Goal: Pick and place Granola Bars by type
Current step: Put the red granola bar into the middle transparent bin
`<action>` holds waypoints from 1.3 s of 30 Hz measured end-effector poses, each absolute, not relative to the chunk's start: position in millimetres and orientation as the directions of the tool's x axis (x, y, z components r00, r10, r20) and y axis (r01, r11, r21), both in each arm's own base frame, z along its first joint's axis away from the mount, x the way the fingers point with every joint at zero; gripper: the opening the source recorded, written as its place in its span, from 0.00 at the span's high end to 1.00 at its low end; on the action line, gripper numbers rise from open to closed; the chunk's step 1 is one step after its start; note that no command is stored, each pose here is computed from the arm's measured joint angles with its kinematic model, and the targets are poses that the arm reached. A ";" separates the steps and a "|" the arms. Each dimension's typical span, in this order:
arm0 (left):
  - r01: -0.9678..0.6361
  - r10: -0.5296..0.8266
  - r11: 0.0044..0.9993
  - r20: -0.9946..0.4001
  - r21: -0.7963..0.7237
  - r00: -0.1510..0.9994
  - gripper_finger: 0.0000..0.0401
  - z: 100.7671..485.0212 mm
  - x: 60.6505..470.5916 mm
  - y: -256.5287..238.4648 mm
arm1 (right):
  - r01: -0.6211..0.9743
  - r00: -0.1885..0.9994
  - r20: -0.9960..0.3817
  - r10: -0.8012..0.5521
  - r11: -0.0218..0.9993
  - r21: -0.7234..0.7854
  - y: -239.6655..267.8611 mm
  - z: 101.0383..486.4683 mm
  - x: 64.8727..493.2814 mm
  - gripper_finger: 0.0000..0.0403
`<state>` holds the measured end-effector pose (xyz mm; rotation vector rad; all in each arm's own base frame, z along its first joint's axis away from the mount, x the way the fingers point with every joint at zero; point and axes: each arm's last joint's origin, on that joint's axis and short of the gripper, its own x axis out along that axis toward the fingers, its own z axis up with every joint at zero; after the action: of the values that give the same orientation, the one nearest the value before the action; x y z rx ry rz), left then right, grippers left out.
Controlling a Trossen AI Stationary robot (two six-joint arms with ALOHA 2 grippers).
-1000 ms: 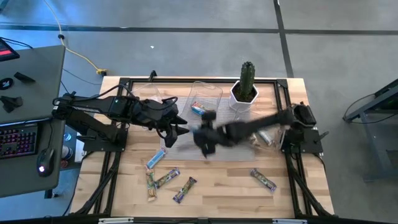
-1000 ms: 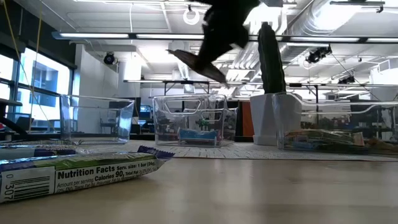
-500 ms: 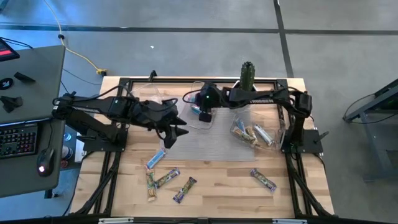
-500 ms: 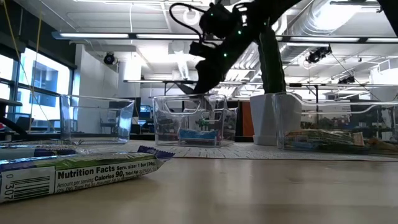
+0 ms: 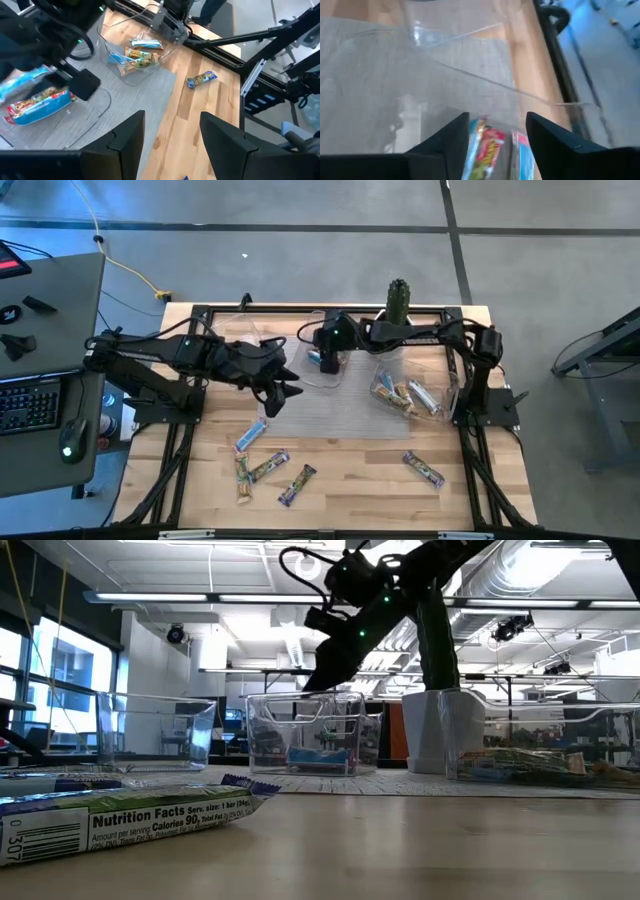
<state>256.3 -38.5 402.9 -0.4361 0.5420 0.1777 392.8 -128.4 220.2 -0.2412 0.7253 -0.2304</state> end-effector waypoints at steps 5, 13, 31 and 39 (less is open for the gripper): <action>-0.266 0.031 0.893 -0.539 -0.364 0.842 0.54 402.4 256.1 -39.0 | 0.100 0.774 -0.561 -0.294 0.931 -0.351 -120.9 236.4 399.2 0.52; -0.266 -0.058 0.900 -0.699 -0.346 0.713 0.54 387.4 244.1 -40.3 | 0.059 0.862 -0.421 -0.282 0.881 -0.469 -67.2 326.0 379.7 0.53; -0.704 0.027 0.652 -0.919 -0.282 0.393 0.54 238.4 214.8 -85.7 | -0.113 0.862 -0.507 -0.018 0.967 -0.227 -8.0 394.4 276.5 0.54; -0.703 -0.029 0.649 -0.933 -0.290 0.358 0.54 184.1 201.9 -81.8 | -0.098 0.845 -0.535 -0.018 0.977 -0.187 -8.1 390.5 276.8 0.54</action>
<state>201.9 -81.8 184.1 -0.7720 1.1373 0.4953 276.8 -8.1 390.5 -0.2117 0.5642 0.0426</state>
